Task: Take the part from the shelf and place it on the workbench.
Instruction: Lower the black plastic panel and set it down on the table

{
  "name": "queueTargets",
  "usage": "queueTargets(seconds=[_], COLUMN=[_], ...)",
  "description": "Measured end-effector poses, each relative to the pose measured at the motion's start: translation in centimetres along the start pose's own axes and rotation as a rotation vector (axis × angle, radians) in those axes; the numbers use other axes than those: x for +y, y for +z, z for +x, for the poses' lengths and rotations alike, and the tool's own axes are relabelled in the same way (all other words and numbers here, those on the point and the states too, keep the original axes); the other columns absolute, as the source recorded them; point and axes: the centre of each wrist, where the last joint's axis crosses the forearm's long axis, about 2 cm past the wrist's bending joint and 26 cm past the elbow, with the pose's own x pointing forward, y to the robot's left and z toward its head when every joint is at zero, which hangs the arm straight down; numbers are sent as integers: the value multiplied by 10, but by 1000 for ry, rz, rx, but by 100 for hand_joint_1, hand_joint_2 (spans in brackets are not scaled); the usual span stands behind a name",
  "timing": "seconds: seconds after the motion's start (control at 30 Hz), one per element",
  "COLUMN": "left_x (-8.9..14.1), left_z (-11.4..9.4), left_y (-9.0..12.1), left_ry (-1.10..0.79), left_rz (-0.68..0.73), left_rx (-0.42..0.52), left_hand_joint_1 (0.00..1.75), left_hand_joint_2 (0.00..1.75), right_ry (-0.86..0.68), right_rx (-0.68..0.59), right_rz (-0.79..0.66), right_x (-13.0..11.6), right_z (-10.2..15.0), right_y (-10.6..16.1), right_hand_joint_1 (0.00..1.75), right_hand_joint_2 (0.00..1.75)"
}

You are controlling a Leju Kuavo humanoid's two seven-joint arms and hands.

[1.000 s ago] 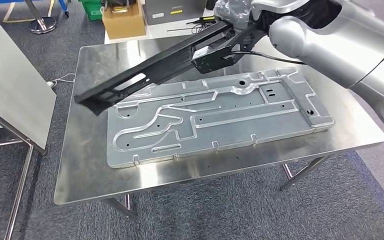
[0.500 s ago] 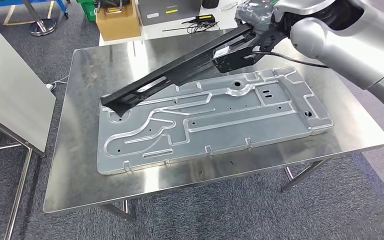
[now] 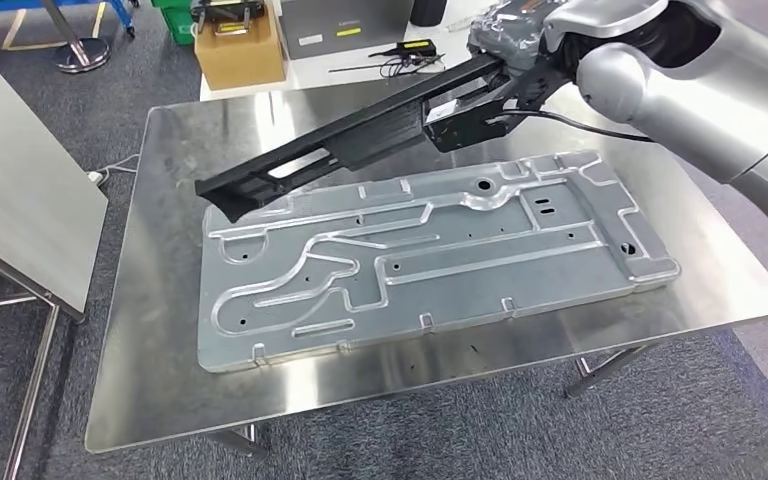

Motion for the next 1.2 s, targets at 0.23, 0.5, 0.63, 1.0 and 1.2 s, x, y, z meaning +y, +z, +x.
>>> queueTargets(seconds=[0.23,0.5,0.63,1.0,1.2], left_x=[-2,-2,-2,-1,-2], left_z=[1,0,0,0,1], left_y=[0,0,0,0,0], left_ry=[8,11,18,49,54], left_rz=[-1,-2,-1,10,8], left_rx=[5,10,6,-23,-26], left_hand_joint_1=[0,0,0,0,0], left_hand_joint_2=[175,175,175,175,175], right_ry=[-24,-53,-63,-110,-129], right_rx=[-9,-20,-19,-8,7], right_rz=[28,39,47,87,92], right_x=[16,41,53,93,102], right_z=[-4,-11,-14,-28,-36], right_y=[-2,-2,-3,1,5], right_hand_joint_1=[175,175,175,175,175], right_hand_joint_2=[175,175,175,175,175])
